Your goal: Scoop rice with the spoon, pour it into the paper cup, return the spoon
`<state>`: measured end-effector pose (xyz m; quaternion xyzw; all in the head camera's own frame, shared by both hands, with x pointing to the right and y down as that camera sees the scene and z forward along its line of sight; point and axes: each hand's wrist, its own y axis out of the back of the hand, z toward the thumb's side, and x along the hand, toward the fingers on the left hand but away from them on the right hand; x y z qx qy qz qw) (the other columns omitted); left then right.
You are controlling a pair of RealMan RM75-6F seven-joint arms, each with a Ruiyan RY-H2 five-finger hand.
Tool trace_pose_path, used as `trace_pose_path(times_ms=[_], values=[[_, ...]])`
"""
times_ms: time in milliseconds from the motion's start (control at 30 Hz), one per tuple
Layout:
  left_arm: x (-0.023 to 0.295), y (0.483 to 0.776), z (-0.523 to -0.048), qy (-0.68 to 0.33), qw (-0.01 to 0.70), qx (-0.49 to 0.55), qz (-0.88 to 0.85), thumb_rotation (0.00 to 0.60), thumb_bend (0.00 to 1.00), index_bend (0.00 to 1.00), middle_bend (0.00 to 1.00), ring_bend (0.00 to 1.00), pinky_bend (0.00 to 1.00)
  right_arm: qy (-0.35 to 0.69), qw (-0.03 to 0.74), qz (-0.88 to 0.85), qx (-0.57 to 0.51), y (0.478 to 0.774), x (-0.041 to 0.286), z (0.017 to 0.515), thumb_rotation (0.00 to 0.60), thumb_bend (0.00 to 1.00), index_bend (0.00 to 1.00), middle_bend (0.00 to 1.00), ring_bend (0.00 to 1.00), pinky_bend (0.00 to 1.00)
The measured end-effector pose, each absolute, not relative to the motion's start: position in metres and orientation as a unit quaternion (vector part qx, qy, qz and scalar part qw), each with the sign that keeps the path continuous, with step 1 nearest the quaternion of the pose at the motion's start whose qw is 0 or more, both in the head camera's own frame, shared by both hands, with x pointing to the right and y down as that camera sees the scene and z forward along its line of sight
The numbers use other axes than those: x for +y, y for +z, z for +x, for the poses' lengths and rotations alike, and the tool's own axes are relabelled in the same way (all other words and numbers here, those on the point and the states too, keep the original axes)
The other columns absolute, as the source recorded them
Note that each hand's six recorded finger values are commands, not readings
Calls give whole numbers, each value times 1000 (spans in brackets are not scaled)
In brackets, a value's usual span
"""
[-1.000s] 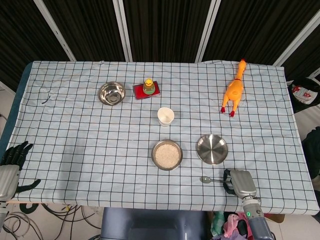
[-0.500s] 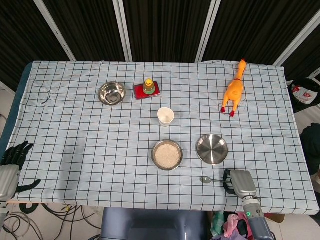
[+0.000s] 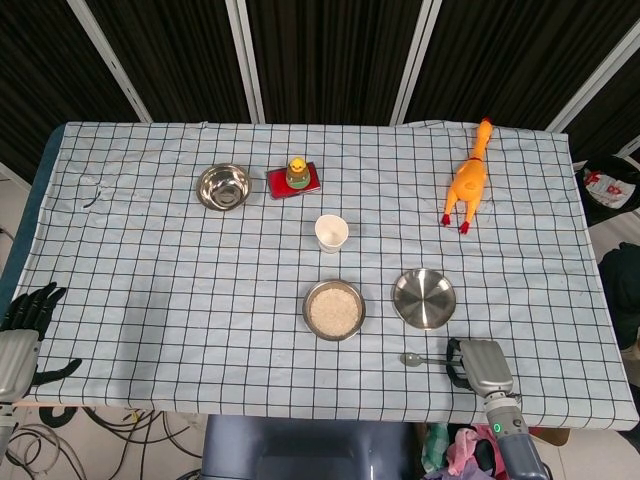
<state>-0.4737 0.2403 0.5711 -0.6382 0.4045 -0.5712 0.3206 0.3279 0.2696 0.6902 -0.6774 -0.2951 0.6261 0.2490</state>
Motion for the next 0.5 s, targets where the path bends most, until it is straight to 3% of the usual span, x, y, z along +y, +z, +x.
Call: trace_pose_path(times_ms=[267, 500], values=[[240, 571, -473, -570, 320, 405, -639, 600, 11, 0, 0, 0, 0, 604, 273, -683, -307, 677, 254, 316, 600, 465, 618, 1000, 1000, 1000], [240, 571, -472, -569, 322, 404, -640, 600, 11, 0, 0, 0, 0, 573, 312, -682, -329, 650, 214, 293, 600, 480, 631, 1000, 1000, 1000]])
